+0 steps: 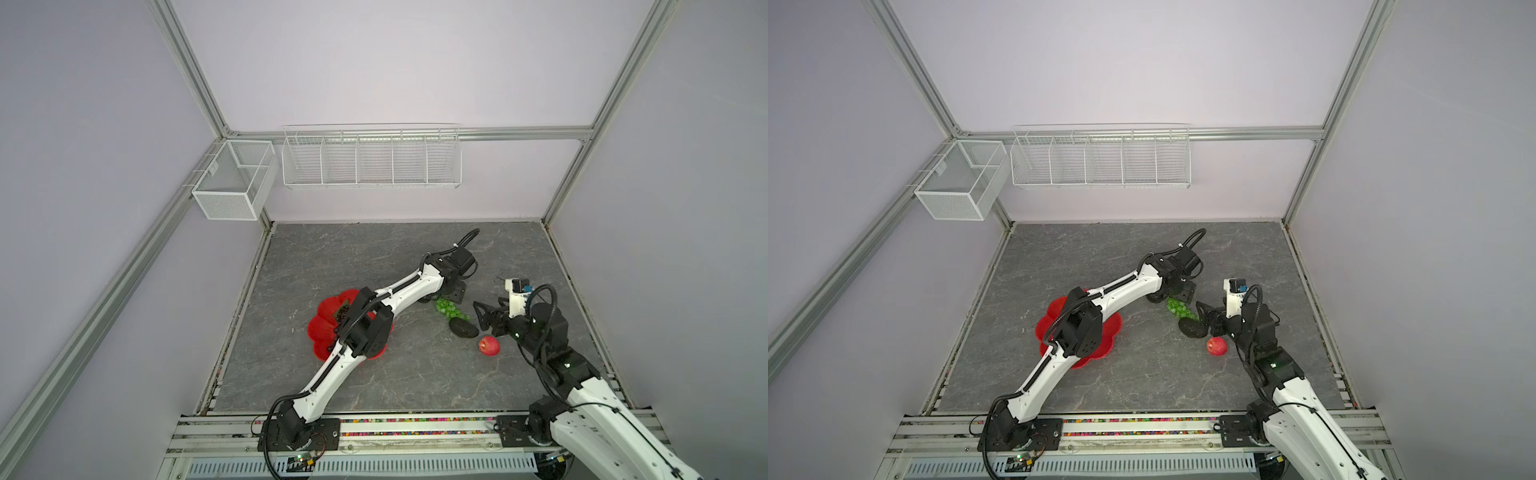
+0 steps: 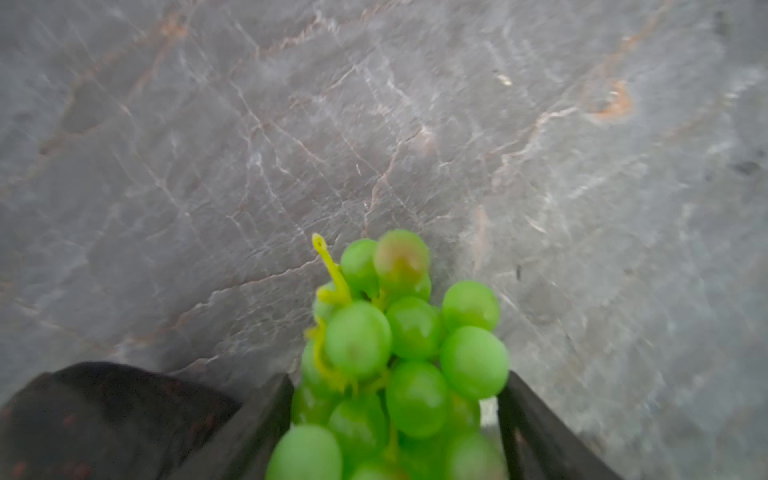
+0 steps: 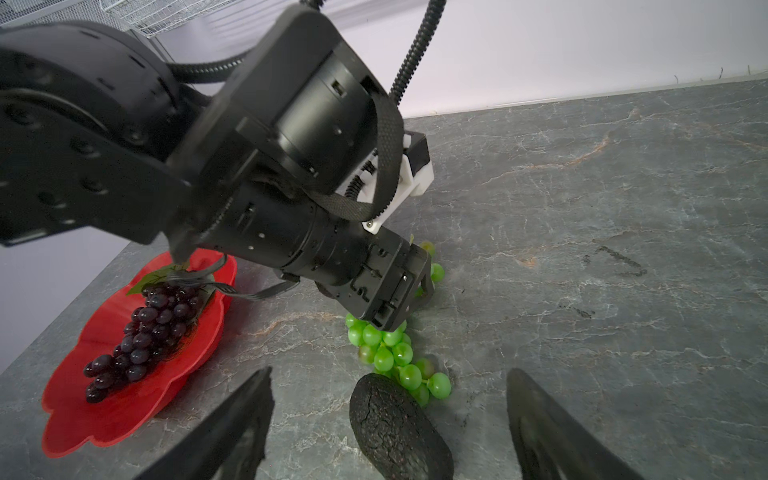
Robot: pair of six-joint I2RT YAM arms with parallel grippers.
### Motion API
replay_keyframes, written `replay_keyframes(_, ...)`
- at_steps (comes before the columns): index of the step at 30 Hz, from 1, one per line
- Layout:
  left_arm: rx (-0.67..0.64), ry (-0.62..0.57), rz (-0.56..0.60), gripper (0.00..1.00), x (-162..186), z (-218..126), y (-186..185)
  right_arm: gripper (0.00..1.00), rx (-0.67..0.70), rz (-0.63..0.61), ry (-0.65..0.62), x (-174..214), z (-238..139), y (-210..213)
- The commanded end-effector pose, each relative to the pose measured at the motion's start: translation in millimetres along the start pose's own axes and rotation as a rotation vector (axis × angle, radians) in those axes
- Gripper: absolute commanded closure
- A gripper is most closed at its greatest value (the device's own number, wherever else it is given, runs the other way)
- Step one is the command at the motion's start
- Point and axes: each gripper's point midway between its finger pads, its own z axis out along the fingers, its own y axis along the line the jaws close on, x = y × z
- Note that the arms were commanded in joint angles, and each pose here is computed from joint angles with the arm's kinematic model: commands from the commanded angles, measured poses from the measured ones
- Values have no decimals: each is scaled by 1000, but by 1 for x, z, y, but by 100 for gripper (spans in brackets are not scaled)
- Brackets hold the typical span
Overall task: Place and organize the fake fruits in the fruit bowl
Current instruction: 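Lower the left gripper and grasp the green grapes by the stem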
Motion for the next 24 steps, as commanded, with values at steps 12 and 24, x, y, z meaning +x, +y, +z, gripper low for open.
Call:
replay_keyframes(12,19,36,2,75,7,5,-7,11,-12,10,-11,1,-1,0)
replay_keyframes(24,52,-152,-1,86,-30,-51,-8,11,-23,5,-12,1,0,2)
